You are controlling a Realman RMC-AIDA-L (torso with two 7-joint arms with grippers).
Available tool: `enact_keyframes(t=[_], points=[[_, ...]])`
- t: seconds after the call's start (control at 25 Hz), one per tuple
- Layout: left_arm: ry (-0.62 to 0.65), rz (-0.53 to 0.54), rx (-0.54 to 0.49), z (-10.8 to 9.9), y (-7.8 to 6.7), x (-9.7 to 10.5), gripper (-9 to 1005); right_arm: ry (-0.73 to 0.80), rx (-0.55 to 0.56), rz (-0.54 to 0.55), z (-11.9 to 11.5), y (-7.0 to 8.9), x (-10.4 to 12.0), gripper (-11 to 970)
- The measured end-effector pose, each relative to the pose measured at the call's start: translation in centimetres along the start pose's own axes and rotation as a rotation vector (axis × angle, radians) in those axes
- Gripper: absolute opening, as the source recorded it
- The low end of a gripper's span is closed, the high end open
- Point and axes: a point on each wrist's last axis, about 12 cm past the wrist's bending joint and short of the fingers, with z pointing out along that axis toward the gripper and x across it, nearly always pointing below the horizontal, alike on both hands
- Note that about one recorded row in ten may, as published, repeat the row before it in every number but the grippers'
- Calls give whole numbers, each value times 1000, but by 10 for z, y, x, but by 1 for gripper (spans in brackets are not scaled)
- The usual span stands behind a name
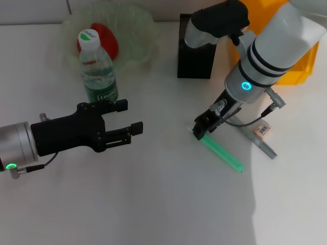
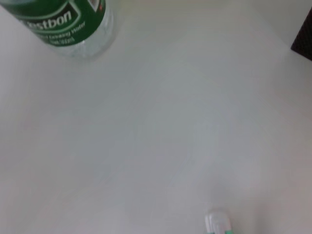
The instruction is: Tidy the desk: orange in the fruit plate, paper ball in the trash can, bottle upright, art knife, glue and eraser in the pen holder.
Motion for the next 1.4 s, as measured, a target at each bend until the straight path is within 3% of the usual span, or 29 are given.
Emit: enact_keyframes(t=[0.12,0.68,1.0,1.16,1.4], points=[[1,0,2,0,0,0,745,8,4,-7,2,1,1,334],[0,-4,2,0,-1,1,744,19,12,-24,6,4,4,215],[-1,-5,3,0,-2,1,744,-27,-6,-35,-5,5,3,173],[-5,-5,4,-1,-2,0,744,-211,-45,3,-41,-6,3,174],[-15,-8,6,-2,-2,-1,744,-651,-113,44,-93,-45,30,181]])
